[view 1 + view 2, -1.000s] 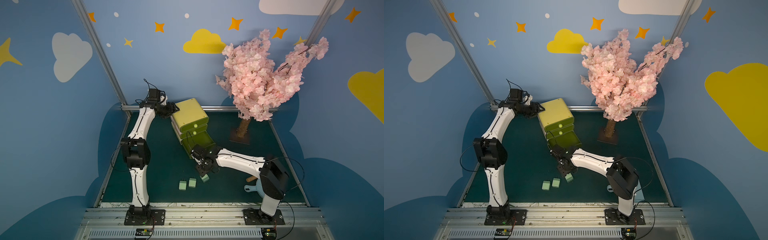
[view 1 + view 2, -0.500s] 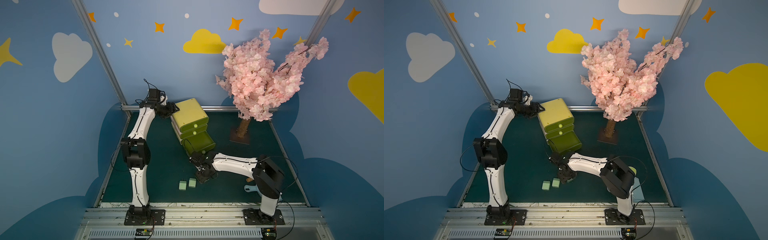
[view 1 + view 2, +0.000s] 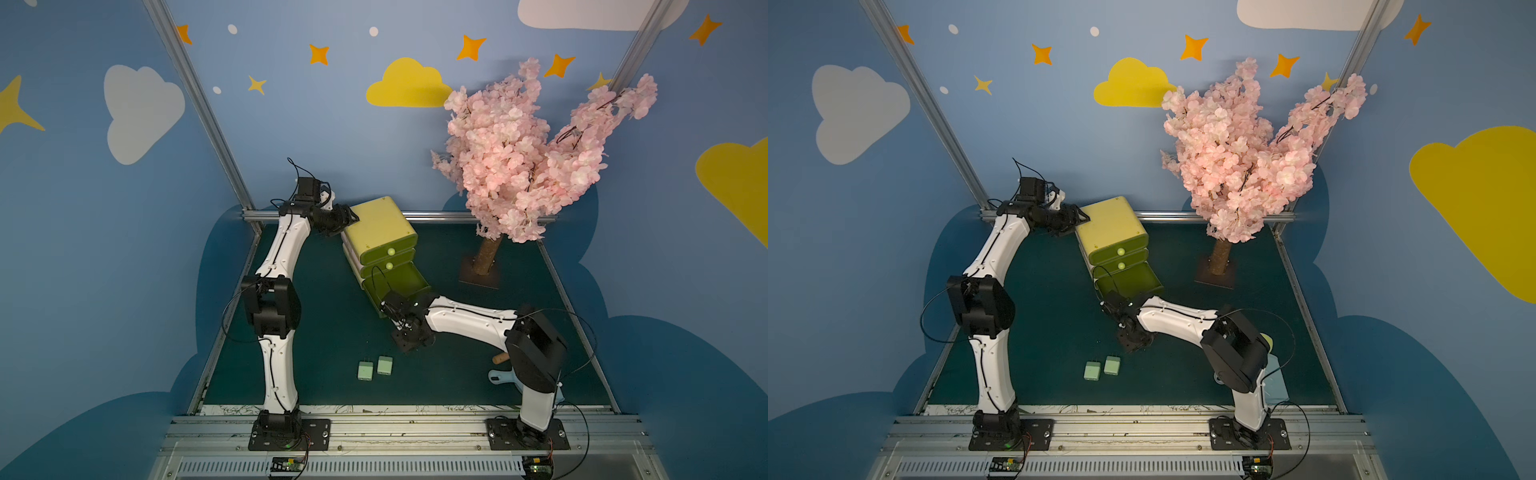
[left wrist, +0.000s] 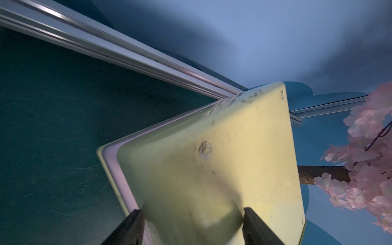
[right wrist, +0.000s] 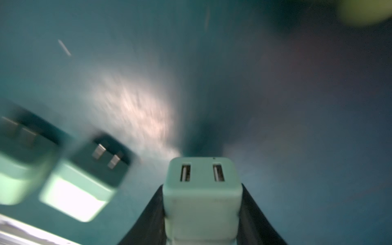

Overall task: Place the plugs into the drawer by color
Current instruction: Pick up the plug from the center of the board, then place the plug in the drawer.

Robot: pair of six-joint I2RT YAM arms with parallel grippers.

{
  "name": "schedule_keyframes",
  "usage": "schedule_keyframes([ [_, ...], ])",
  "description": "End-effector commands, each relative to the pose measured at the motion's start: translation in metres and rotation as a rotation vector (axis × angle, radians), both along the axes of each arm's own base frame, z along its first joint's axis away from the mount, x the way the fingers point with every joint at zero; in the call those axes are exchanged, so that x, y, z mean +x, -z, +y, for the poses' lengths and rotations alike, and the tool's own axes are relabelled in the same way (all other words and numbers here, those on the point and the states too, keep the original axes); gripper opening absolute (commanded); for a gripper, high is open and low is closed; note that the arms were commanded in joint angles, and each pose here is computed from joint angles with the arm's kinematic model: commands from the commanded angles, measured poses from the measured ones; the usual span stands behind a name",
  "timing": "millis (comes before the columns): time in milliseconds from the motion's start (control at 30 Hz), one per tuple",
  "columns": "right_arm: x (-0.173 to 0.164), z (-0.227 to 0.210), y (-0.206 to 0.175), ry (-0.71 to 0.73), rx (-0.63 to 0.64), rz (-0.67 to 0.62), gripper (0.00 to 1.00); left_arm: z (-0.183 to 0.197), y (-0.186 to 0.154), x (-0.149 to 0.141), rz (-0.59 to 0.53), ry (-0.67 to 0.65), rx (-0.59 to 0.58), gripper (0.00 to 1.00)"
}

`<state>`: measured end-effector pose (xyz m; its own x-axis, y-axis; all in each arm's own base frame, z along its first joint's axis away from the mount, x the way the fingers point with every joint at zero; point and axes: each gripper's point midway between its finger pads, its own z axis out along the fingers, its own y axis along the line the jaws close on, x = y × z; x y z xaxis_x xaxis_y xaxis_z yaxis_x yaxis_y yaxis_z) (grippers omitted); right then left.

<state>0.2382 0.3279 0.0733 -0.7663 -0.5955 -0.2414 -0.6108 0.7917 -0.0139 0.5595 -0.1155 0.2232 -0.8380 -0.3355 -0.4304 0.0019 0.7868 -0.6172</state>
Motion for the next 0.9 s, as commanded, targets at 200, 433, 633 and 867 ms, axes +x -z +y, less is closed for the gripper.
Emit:
schedule_keyframes([
  [200,0.093,0.05,-0.069,-0.079,0.127,-0.243,0.4,0.011,0.071,-0.017,0.214,-0.023,0.075,0.74],
  [433,0.108,0.07,-0.044,-0.086,0.128,-0.223,0.39,0.016,0.073,-0.016,0.216,-0.031,0.083,0.74],
  [633,0.109,0.073,-0.028,-0.082,0.126,-0.209,0.39,0.014,0.074,-0.017,0.216,-0.026,0.083,0.74],
  [867,0.107,0.076,-0.01,-0.08,0.115,-0.18,0.39,0.014,0.071,-0.017,0.21,-0.025,0.085,0.74],
])
